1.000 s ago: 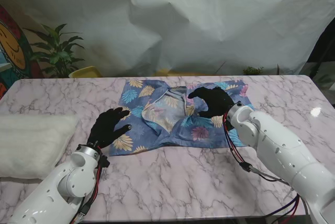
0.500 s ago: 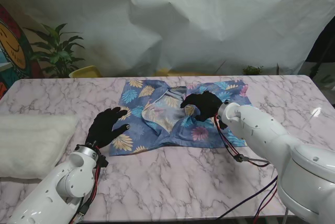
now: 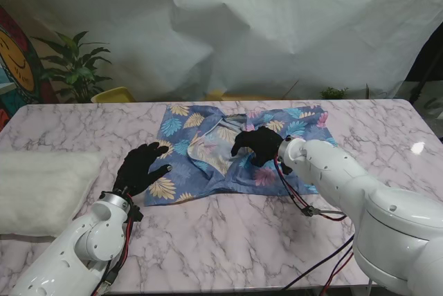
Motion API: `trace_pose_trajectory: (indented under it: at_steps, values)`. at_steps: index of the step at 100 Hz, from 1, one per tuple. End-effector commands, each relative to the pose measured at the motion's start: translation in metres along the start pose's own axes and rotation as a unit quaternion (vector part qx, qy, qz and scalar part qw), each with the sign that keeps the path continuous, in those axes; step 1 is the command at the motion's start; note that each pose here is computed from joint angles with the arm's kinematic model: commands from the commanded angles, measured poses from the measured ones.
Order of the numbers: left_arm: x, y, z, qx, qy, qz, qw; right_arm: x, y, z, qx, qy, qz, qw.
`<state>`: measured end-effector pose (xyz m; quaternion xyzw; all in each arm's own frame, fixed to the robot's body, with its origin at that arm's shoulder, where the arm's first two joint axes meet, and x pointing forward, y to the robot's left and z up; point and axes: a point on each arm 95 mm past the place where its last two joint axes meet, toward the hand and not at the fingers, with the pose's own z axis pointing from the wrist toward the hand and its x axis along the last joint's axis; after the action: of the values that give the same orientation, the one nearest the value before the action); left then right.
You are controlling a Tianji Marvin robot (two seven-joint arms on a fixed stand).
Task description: Put a pillowcase on a pillow
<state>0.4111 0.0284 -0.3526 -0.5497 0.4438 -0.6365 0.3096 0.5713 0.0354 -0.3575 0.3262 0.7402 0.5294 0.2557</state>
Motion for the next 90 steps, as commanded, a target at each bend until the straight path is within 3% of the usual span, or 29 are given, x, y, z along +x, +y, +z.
trace_pose_trajectory:
  at_steps: [1,26,45,90]
  values:
    - [0.001,0.002,0.0,-0.004,-0.001,-0.003,1.0,0.003,-0.002,0.002,0.01,0.002,-0.008,0.9999]
    - [0.001,0.001,-0.001,-0.006,-0.003,0.0,1.0,0.0,-0.011,0.0,0.039,-0.009,-0.049,0.998]
    - [0.001,0.001,-0.001,-0.006,-0.004,0.0,1.0,-0.001,-0.017,-0.004,0.027,-0.016,-0.071,0.997]
    - [0.0,0.001,0.0,-0.006,-0.004,0.003,1.0,0.0,-0.037,-0.015,0.005,-0.031,-0.028,0.9991]
